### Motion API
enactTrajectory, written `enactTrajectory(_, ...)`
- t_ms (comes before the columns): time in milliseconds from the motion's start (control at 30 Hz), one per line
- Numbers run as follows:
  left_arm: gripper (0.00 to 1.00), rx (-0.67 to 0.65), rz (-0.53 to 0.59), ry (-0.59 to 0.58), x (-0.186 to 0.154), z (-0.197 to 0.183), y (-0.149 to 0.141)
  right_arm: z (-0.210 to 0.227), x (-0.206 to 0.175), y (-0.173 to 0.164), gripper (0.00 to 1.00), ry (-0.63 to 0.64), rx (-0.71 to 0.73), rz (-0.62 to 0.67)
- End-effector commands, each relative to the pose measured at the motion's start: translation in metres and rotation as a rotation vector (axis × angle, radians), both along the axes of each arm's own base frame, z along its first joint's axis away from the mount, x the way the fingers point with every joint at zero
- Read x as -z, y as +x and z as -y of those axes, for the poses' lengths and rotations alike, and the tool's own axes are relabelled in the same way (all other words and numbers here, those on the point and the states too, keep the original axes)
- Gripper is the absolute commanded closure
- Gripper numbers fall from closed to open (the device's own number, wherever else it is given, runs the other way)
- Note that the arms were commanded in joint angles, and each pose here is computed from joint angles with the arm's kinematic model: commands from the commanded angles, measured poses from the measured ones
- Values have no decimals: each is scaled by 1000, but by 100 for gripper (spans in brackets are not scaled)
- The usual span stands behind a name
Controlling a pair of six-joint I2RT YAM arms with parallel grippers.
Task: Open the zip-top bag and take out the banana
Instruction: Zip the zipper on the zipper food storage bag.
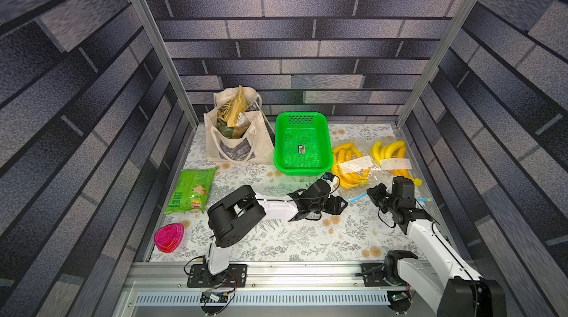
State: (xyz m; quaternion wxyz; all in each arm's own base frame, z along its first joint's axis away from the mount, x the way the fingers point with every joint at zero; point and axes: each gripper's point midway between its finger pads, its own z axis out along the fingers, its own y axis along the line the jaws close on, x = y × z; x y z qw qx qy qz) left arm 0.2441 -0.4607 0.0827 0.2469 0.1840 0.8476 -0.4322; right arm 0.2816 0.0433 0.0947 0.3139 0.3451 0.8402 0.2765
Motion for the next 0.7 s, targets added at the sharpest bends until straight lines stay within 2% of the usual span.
enactTrajectory(0, 38, 8, -15, -93, -12, 13, 8, -4, -11, -1, 100, 13, -8, 19)
enactTrajectory(433, 53, 9, -22, -95, -7, 29, 17, -9, 4, -3, 96, 23, -23, -18)
enactTrajectory(667, 67, 1, -19, -77, -4, 33, 23, -11, 8, -4, 96, 23, -35, -29)
